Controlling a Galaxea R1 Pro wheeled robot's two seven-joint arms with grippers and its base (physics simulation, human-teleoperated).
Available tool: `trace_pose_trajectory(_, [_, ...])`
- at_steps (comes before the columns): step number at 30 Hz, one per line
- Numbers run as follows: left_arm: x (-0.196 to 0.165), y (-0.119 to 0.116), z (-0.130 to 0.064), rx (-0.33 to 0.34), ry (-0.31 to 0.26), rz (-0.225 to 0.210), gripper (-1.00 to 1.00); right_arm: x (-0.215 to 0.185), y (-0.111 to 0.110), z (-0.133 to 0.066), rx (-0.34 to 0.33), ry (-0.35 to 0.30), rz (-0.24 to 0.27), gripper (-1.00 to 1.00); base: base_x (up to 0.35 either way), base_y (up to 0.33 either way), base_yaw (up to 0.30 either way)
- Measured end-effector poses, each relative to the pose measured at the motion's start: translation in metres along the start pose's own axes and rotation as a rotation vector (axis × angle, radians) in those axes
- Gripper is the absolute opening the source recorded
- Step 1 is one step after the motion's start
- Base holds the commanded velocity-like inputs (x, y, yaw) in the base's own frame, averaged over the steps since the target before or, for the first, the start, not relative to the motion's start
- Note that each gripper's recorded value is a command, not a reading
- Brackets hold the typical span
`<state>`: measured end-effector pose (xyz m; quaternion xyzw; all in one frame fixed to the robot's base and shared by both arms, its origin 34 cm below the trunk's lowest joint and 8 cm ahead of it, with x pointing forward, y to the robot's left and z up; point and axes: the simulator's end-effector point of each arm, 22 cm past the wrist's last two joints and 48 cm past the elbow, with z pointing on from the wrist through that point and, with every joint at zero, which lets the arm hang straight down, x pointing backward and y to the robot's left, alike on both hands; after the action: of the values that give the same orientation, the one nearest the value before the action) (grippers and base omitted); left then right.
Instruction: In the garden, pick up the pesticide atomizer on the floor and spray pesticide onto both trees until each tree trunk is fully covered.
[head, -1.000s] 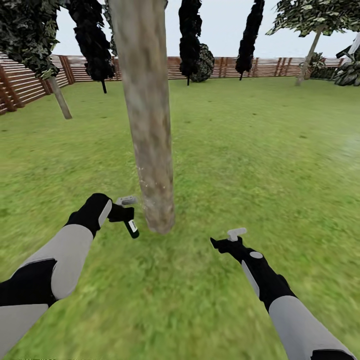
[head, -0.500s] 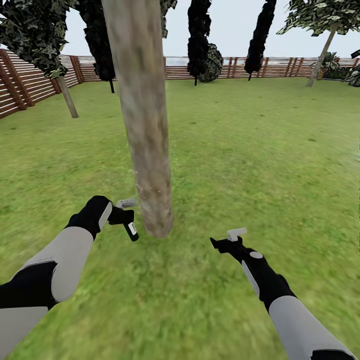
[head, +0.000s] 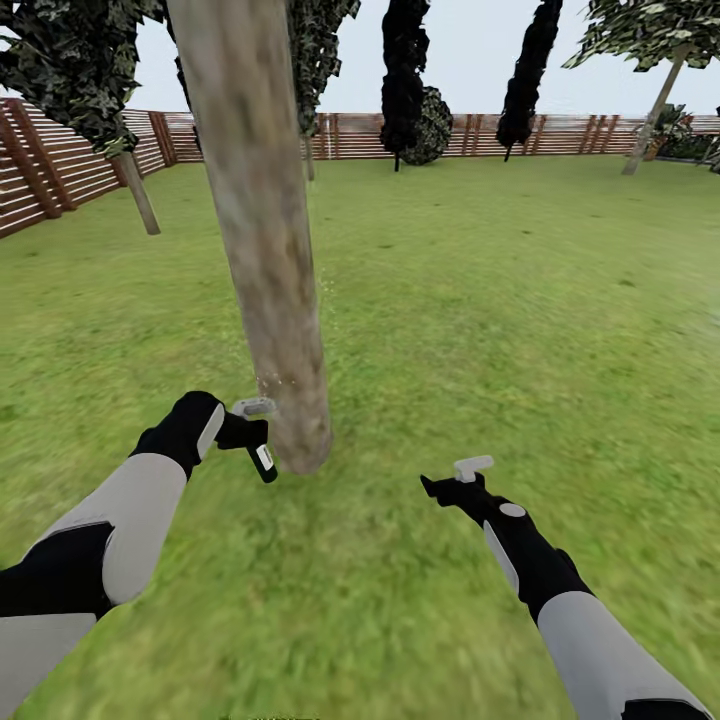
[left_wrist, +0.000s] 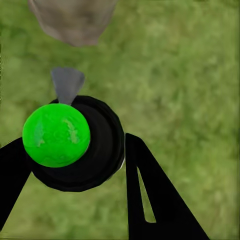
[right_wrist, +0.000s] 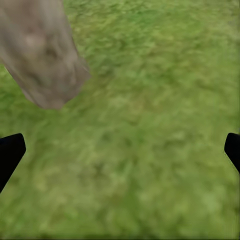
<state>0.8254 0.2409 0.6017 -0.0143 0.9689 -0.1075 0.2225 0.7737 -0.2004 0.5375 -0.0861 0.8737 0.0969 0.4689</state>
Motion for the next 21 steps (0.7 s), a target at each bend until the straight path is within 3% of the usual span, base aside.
trace_pose_trajectory(12, [0.001,0.001,0.001,-0.004,0.002,0.001,-1.00,0.000,0.000,0.000,0.000,0.000,0.000,1.00,0.000,-0.273,0.271])
trace_pose_trajectory(15, [0.014,0.011,0.007,-0.043,0.019,-0.002,-1.00,0.000,0.000,0.000,0.000,0.000,0.000,1.00,0.000,-0.273,0.071])
trace_pose_trajectory(21, [0.019,0.013,0.010,-0.053,0.022,-0.005,-1.00,0.001,0.001,0.000,-0.001,0.003,-0.004,1.00,0.000,-0.273,0.004])
